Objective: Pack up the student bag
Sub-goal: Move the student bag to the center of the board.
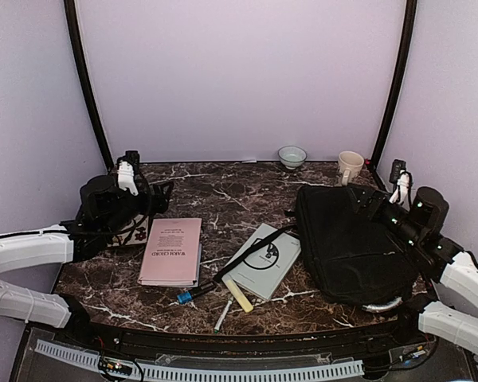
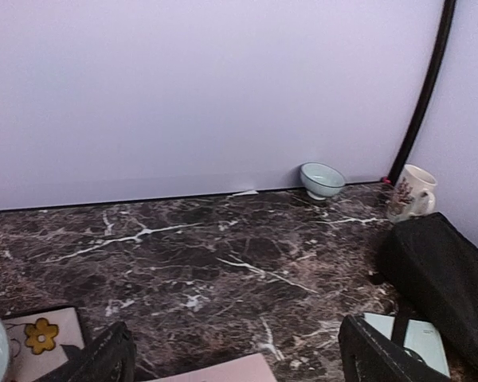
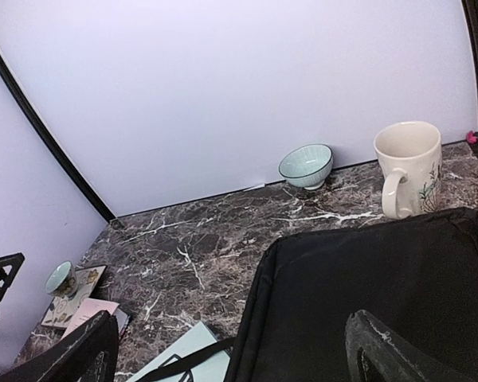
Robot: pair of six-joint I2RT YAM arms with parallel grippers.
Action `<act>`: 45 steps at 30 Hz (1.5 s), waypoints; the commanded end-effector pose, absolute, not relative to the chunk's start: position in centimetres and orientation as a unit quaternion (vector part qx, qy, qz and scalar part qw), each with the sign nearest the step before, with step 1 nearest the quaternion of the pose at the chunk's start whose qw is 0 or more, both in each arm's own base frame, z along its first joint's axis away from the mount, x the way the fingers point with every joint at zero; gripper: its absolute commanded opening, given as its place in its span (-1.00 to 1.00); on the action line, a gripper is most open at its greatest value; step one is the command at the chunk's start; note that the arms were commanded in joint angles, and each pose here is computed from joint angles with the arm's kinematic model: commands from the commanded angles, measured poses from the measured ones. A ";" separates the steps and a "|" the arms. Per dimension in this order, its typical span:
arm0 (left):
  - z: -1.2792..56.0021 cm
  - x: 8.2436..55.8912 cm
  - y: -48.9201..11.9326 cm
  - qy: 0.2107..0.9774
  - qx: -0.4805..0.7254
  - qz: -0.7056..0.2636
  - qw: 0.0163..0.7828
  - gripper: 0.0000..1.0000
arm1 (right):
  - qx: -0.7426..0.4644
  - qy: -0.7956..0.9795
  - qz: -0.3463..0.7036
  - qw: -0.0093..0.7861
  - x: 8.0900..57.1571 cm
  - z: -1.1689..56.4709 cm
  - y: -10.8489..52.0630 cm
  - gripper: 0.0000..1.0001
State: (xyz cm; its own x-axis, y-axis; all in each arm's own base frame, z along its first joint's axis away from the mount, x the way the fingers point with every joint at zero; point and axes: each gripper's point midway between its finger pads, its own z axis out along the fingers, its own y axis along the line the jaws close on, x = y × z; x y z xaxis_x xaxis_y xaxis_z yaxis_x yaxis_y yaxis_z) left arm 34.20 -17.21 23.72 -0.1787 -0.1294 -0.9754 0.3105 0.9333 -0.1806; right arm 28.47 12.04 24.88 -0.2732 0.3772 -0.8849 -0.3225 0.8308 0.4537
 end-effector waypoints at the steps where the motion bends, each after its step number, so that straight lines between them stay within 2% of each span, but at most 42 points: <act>1: 24.2 31.7 -21.6 0.760 0.114 -0.209 0.605 0.82 | 0.014 0.705 0.309 0.638 28.1 26.9 11.8 1.00; 5: 24.3 29.7 -25.7 0.758 0.163 -0.221 0.592 0.81 | 0.015 0.695 0.321 0.643 27.7 27.2 11.7 1.00; 9: 23.5 27.8 -29.2 0.758 0.204 -0.236 0.573 0.81 | 0.008 0.719 0.325 0.614 27.8 26.4 12.6 1.00; 17: 19.0 24.1 -33.5 0.766 0.233 -0.302 0.517 0.72 | -0.003 0.804 0.253 0.538 27.4 22.3 15.4 1.00; 24: 14.8 21.7 -35.3 0.779 0.254 -0.319 0.476 0.67 | -0.027 0.870 0.192 0.453 25.0 17.3 18.5 1.00; 28: 14.5 21.5 -35.6 0.780 0.258 -0.320 0.472 0.67 | -0.005 0.901 0.129 0.413 23.9 14.6 17.8 1.00; 33: 13.8 20.9 -35.8 0.775 0.268 -0.333 0.465 0.67 | -0.024 0.916 0.104 0.387 22.2 13.8 18.9 1.00; 38: 13.5 21.4 -35.9 0.781 0.275 -0.312 0.466 0.66 | -0.093 0.930 0.074 0.346 19.2 12.6 22.2 1.00; 45: 13.1 20.9 -36.3 0.781 0.278 -0.329 0.453 0.66 | -0.141 0.943 -0.074 0.294 16.6 10.0 22.5 1.00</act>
